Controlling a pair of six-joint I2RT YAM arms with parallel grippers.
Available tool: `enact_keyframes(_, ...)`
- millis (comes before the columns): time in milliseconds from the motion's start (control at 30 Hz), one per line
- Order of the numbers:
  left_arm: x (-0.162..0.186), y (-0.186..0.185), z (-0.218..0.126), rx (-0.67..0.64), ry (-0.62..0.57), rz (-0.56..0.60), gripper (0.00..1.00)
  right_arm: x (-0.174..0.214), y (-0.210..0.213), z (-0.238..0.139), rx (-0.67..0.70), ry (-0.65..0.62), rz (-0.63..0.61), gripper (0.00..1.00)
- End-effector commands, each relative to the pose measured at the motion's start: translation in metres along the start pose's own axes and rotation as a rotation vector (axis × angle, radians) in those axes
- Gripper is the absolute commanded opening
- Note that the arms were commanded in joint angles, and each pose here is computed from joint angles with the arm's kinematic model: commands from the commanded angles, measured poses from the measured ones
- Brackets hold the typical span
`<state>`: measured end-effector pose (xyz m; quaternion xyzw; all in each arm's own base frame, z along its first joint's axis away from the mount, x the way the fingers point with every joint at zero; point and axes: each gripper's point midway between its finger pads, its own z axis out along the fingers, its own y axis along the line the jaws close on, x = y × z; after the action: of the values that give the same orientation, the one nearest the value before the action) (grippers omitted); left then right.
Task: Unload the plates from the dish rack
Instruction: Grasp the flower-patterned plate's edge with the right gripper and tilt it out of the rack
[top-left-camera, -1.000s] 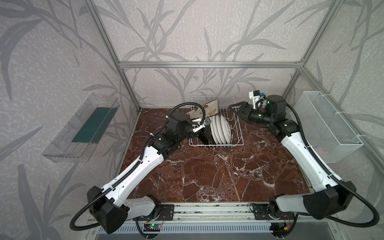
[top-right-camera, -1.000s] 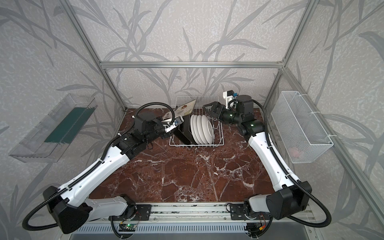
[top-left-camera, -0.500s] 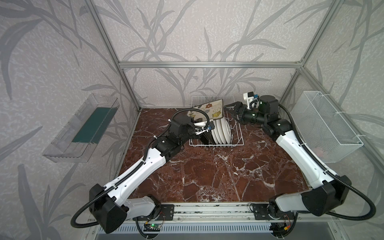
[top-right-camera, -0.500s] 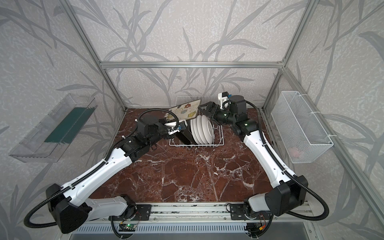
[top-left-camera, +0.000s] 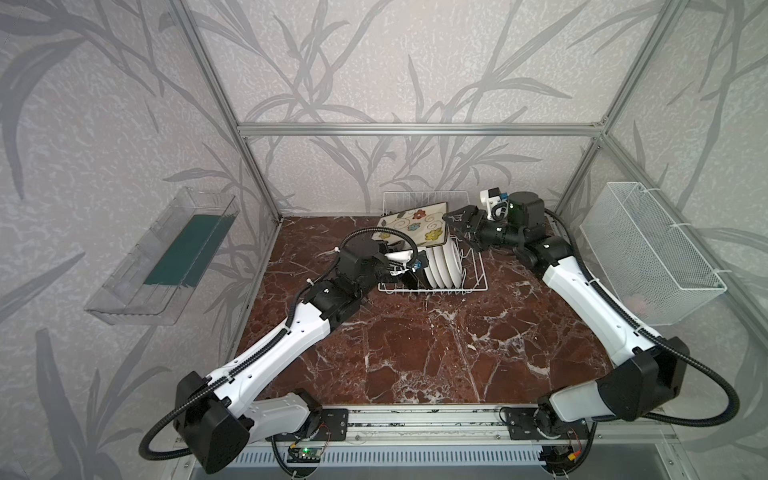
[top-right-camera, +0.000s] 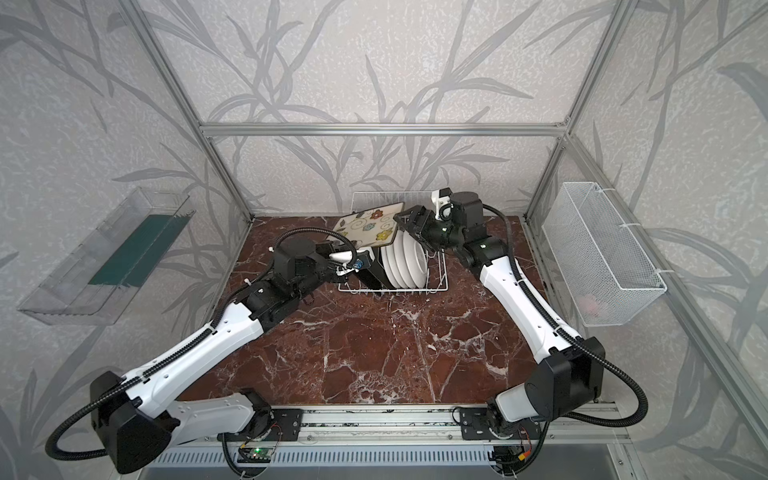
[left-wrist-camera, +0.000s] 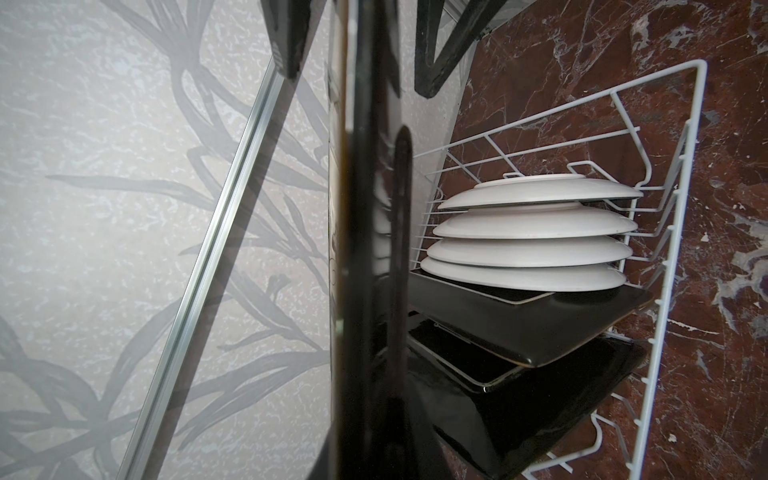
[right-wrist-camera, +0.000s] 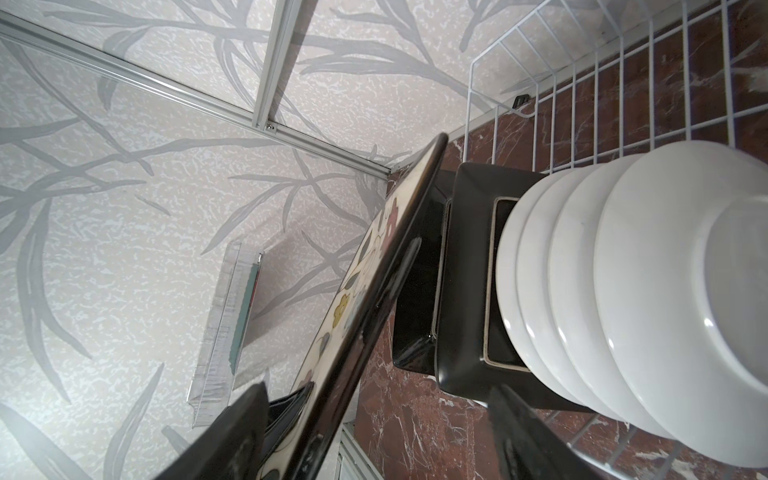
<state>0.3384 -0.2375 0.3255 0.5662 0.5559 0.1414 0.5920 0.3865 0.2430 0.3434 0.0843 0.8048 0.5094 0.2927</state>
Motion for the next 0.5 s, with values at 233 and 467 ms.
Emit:
enact_keyframes(233,-0.048,0.06,-0.02,-0.228,-0.171,0.063,0.0,0.005,-0.005,0.015,0.018,0.039,0.011,0.73)
enact_keyframes(467,-0.048,0.058,-0.012,-0.244,-0.155,0.129,0.0,0.013,-0.006,0.025,0.019,0.073,0.023,0.61)
